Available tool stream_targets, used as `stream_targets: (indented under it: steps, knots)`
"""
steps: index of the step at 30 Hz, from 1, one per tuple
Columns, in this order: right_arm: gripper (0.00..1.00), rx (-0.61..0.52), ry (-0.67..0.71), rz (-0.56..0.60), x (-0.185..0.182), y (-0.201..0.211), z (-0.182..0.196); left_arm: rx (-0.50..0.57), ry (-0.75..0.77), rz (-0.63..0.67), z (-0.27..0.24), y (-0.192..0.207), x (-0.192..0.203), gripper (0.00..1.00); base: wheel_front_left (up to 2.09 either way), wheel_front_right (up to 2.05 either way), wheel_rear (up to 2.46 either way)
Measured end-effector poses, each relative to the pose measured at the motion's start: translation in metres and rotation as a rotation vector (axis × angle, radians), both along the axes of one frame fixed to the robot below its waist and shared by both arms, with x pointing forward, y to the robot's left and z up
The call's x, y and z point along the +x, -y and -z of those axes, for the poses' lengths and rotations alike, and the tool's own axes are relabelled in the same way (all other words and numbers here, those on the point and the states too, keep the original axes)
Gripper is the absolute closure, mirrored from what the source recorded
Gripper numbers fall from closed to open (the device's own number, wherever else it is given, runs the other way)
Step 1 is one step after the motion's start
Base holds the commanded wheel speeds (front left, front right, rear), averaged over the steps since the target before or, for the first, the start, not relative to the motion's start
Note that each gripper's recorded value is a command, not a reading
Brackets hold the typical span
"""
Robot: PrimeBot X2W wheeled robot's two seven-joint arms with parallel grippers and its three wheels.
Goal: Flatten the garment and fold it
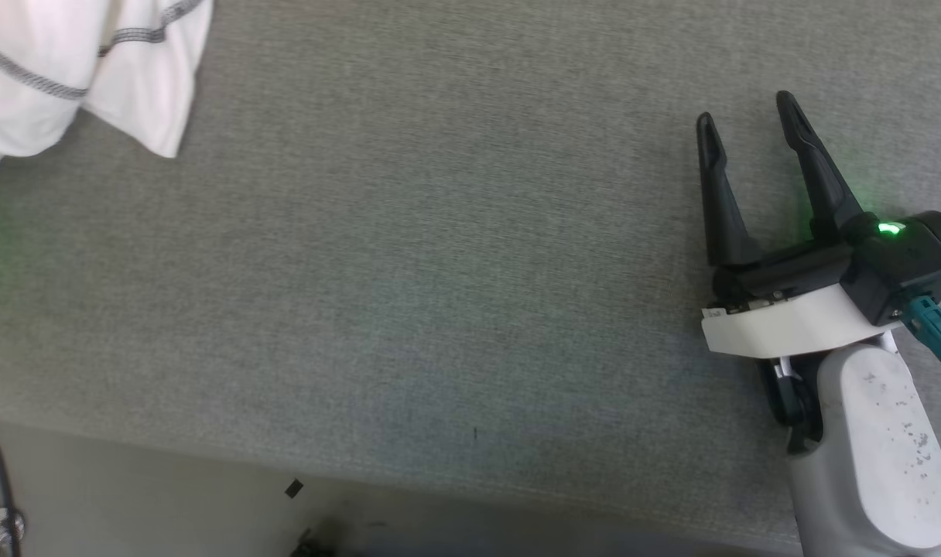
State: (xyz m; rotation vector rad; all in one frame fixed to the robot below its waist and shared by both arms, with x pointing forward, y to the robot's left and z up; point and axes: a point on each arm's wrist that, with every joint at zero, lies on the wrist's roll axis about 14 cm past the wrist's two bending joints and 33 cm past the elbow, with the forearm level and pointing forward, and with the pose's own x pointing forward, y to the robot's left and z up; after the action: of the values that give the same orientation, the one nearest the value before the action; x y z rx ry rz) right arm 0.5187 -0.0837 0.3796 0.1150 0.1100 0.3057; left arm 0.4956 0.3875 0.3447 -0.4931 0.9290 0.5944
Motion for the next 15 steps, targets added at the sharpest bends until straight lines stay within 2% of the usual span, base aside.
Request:
stream_targets:
  steps: [2,3,4,7,9,15]
  knots:
    - [0.0,-0.004,-0.002,0.007,0.0,0.003,0.001,-0.011,-0.01,0.006,0.002,0.003,0.001,0.02,0.0,0.0,0.0]
    - [0.0,-0.005,0.0,0.011,-0.001,0.005,0.001,-0.01,-0.013,0.014,0.002,0.004,0.001,0.59,0.0,0.0,0.0]
    - [0.0,-0.007,0.001,0.013,-0.001,0.006,0.0,-0.002,-0.01,0.026,-0.001,0.004,0.001,1.0,0.0,0.0,0.0]
    - [0.0,-0.017,0.0,0.022,-0.002,0.01,-0.003,0.056,0.048,0.076,-0.013,0.006,0.005,1.0,0.0,0.0,0.0]
    - [0.0,-0.027,-0.003,0.029,-0.005,0.015,-0.005,0.142,0.13,0.114,-0.029,0.005,0.012,1.0,0.0,0.0,0.0]
    - [0.0,-0.029,-0.041,0.049,-0.031,0.025,-0.012,0.537,0.543,0.225,-0.148,-0.011,0.045,1.0,0.0,0.0,0.0]
